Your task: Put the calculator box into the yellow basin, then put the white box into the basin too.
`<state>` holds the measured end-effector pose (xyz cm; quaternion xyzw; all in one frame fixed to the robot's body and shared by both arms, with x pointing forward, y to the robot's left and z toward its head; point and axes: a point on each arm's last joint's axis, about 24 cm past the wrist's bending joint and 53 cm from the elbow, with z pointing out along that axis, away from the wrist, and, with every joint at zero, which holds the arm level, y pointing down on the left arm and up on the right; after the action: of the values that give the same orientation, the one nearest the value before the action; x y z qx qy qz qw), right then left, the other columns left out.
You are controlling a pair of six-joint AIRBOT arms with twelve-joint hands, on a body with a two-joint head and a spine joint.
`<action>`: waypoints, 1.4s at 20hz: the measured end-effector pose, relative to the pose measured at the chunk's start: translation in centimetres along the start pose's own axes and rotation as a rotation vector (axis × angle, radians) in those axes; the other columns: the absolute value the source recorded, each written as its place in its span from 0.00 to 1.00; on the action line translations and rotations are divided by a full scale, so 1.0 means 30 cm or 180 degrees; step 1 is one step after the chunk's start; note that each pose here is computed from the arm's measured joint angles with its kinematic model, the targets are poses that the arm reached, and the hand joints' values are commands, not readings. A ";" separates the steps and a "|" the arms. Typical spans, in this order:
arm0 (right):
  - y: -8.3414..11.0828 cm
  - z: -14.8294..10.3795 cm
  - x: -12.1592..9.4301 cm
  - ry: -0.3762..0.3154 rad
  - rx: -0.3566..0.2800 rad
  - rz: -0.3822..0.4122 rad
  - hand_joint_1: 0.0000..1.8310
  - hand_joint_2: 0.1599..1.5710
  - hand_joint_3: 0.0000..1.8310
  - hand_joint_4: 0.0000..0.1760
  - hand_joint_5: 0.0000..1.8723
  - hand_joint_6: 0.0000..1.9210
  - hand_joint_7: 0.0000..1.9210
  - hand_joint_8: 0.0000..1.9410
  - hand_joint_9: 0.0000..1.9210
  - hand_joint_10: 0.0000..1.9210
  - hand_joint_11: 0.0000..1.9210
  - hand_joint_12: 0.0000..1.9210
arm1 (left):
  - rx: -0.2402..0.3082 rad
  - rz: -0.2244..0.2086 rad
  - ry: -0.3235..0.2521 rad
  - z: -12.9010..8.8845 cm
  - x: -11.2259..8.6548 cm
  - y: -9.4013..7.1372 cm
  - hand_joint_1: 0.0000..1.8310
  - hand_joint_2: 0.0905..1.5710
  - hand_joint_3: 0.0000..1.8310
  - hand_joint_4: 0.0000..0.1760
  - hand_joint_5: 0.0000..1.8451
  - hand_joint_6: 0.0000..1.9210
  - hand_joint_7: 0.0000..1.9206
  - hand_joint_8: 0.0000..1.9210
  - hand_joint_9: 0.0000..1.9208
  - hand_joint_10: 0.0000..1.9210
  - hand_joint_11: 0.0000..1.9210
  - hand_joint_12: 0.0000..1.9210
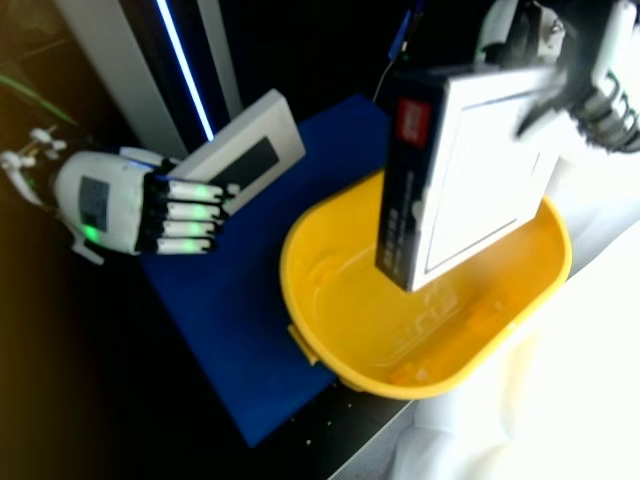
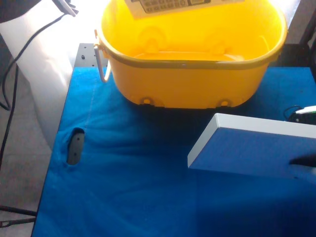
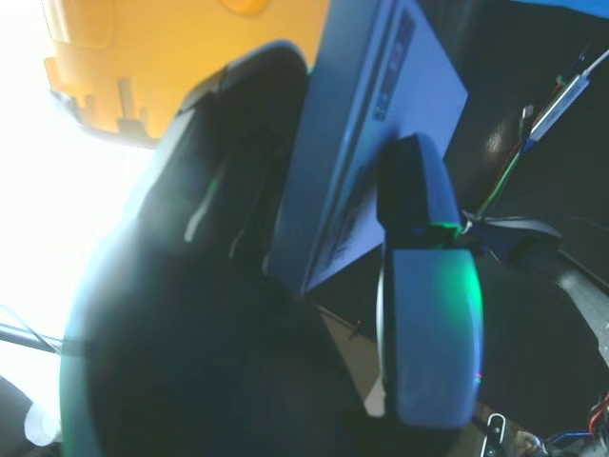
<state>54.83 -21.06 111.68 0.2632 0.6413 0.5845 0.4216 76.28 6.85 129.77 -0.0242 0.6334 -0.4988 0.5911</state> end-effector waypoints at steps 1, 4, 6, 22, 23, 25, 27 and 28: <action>0.000 0.000 0.000 -0.0001 -0.0001 0.0001 0.68 0.69 0.00 0.00 0.50 0.54 0.50 0.56 0.46 0.60 0.39 0.78 | -0.0058 0.0005 0.0053 0.008 0.022 0.016 0.72 0.78 0.00 0.00 0.43 0.62 0.34 0.78 0.34 0.85 0.22 0.94; -0.001 0.000 0.000 0.0000 0.0004 -0.0001 0.67 0.69 0.00 0.03 0.50 0.54 0.51 0.56 0.48 0.56 0.39 0.78 | -0.0137 0.0019 0.0153 0.018 0.064 0.037 0.64 0.80 0.00 0.00 0.43 0.66 0.30 0.84 0.19 0.77 0.05 1.00; 0.000 0.000 0.002 0.0008 -0.0001 -0.0002 0.75 0.69 0.00 0.00 0.48 0.55 0.49 0.55 0.46 0.67 0.40 0.79 | -0.0178 0.0020 0.0186 0.021 0.078 0.050 0.61 0.78 0.00 0.00 0.41 0.68 0.19 0.61 0.12 0.70 0.01 0.99; 0.023 0.016 0.011 0.0033 -0.0079 0.0006 0.67 0.68 0.00 0.00 0.52 0.48 0.51 0.59 0.52 0.57 0.47 0.76 | -0.0373 -0.0073 0.0217 -0.004 0.099 0.138 0.44 0.64 0.00 0.09 0.21 0.00 0.16 0.00 0.11 0.06 0.00 0.45; 0.032 0.019 0.012 0.0040 -0.0111 0.0003 0.67 0.68 0.00 0.00 0.52 0.49 0.51 0.58 0.53 0.56 0.47 0.76 | -0.0376 -0.0101 0.0201 -0.013 0.092 0.140 0.42 0.64 0.00 0.22 0.22 0.00 0.16 0.00 0.11 0.05 0.00 0.42; 0.061 0.026 0.015 0.0070 -0.0200 -0.0017 0.67 0.68 0.00 0.00 0.50 0.52 0.52 0.55 0.50 0.54 0.41 0.77 | -0.0286 -0.0141 0.0077 -0.041 0.044 0.122 0.40 0.66 0.00 0.03 0.22 0.00 0.16 0.00 0.11 0.03 0.00 0.34; 0.098 0.022 0.016 0.0063 -0.0299 -0.0010 0.75 0.67 0.00 0.00 0.51 0.52 0.51 0.49 0.48 0.63 0.41 0.73 | -0.0205 -0.0196 -0.0100 -0.079 -0.031 0.108 0.37 0.67 0.00 0.00 0.24 0.01 0.18 0.00 0.13 0.02 0.00 0.42; 0.103 0.021 0.017 0.0072 -0.0312 -0.0014 0.75 0.67 0.00 0.00 0.51 0.52 0.51 0.49 0.48 0.63 0.41 0.73 | -0.0183 -0.0208 -0.0147 -0.089 -0.050 0.104 0.37 0.67 0.00 0.00 0.24 0.01 0.18 0.00 0.13 0.02 0.00 0.42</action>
<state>54.63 -19.76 114.59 0.2342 0.6173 0.6171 0.4281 76.42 10.96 128.27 -0.0734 0.6325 -0.4987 0.5881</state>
